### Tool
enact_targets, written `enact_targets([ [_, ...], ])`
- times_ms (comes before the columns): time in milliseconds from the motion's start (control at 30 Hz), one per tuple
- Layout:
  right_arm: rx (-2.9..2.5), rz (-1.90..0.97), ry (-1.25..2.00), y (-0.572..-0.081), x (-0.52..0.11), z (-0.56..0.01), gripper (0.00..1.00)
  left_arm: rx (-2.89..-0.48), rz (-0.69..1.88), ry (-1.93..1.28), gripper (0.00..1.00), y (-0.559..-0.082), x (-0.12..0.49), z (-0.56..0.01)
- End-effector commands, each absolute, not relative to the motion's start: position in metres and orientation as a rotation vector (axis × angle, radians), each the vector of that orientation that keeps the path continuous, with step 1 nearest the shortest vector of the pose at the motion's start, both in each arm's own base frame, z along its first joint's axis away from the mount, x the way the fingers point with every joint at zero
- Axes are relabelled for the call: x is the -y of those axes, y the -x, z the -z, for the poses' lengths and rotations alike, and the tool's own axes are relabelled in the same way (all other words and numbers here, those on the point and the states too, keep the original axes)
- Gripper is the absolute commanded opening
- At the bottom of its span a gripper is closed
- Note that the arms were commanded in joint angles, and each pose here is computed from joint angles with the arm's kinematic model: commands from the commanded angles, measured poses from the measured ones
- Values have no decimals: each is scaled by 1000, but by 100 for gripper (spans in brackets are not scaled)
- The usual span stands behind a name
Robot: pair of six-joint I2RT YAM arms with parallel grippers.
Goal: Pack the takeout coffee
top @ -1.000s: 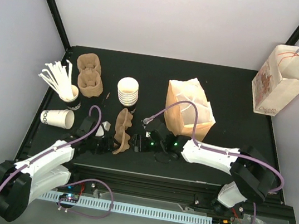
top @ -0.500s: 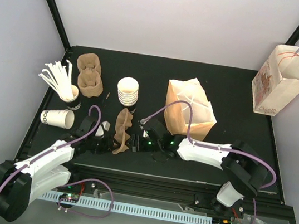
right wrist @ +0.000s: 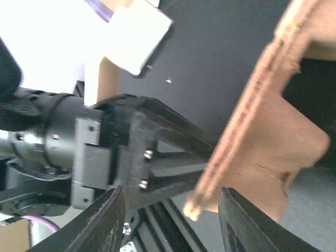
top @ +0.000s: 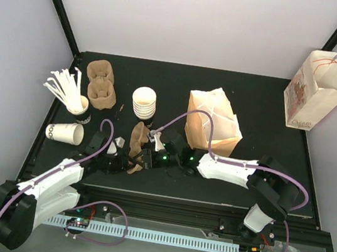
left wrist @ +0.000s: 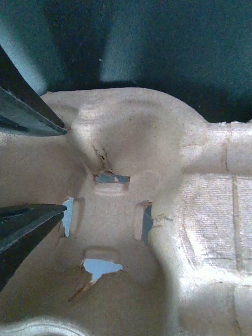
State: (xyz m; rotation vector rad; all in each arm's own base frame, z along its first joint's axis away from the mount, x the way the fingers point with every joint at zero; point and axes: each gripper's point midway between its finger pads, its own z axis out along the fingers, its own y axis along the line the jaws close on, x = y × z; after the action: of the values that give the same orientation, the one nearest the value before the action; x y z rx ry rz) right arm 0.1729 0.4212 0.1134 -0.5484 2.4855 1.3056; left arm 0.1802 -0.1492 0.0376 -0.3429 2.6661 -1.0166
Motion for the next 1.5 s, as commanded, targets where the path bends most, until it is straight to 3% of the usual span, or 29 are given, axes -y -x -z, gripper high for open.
enact_targets([
  [0, -2378, -1414, 655, -171, -440, -139, 51, -2613, 1120, 312, 38, -184, 159, -48],
  [400, -2349, -1472, 716, -164, -446, -150, 41, -2567, 1255, 278, 38, -183, 171, -60],
  [933, -2473, -998, 533, -195, -390, -124, 47, -2596, 1171, 289, 35, -184, 163, -52],
  [1467, -2561, -986, 514, -194, -398, -94, 42, -2583, 1151, 295, 34, -188, 157, -56],
])
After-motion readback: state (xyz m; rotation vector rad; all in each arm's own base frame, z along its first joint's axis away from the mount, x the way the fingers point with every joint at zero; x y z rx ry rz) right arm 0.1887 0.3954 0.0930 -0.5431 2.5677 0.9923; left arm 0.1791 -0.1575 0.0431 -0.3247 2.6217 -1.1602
